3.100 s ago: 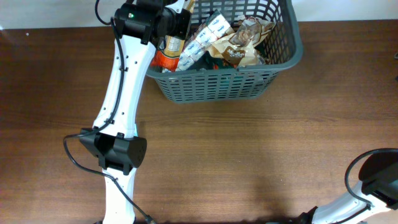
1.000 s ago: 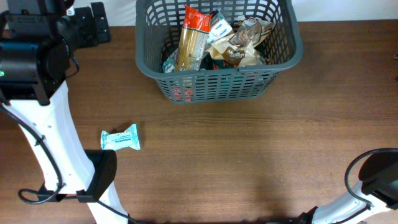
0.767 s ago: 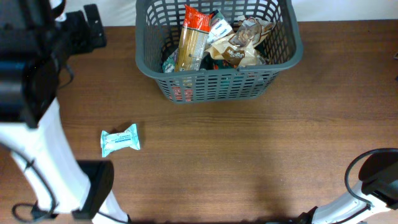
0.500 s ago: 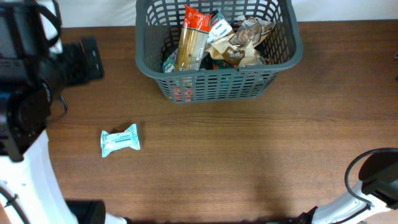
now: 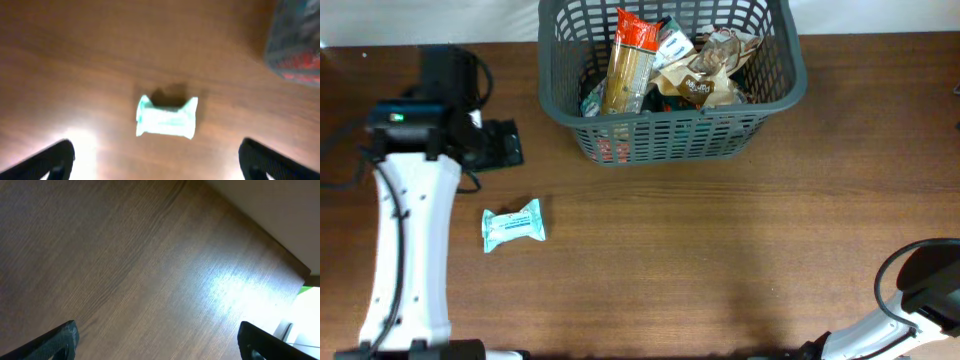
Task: Pack container
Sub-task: 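Raise the left gripper and move it to the green wipes pack, then lower the left gripper and grasp the green toilet tissue wipes pack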
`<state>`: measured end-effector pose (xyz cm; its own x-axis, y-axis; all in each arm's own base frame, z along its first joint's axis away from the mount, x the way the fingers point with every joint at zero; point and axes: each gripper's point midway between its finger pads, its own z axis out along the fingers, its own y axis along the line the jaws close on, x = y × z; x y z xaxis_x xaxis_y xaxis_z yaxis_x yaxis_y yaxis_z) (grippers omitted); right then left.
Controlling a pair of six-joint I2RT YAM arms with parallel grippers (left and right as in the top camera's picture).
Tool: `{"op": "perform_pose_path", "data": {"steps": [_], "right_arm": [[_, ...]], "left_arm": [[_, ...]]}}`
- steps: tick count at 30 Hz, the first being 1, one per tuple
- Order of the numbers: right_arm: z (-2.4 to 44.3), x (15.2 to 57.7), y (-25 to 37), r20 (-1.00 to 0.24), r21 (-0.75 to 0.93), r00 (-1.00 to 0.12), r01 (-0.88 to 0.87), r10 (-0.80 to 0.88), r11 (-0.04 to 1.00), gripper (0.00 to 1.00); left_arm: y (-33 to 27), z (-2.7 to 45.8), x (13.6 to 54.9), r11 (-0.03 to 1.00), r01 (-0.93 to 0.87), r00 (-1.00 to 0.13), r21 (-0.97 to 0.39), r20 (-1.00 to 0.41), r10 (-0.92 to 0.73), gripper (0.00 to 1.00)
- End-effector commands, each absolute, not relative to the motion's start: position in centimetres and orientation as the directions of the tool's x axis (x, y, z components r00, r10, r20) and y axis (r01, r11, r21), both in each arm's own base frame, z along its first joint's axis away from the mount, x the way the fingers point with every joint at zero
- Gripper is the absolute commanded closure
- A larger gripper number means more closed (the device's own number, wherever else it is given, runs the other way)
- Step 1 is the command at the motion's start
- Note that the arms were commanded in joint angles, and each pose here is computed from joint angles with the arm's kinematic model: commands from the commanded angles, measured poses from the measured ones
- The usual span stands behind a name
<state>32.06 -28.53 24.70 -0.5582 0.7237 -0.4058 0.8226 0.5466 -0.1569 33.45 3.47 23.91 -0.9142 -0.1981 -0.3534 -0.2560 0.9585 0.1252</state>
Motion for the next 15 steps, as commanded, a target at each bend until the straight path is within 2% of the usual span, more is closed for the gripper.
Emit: {"op": "perform_pose_path", "data": {"steps": [1,7,15], "right_arm": [[25.2,31.9,-28.5,-0.418,-0.15,-0.546,0.83,0.726,0.537,0.01],[25.2,31.9,-28.5,-0.419,-0.15,-0.545,0.83,0.726,0.537,0.01],[25.2,31.9,-28.5,-0.418,-0.15,-0.546,0.83,0.726,0.537,0.01]], "left_arm": [[3.7,19.4,32.1,0.955,-0.282,-0.933,0.093,-0.257,-0.251,0.01],[5.1,13.9,28.5,0.936,-0.342,-0.938,0.078,-0.092,-0.335,0.01],[4.3,11.3,27.3,0.945,-0.327,-0.945,0.009,-0.025,-0.327,0.01]]}}
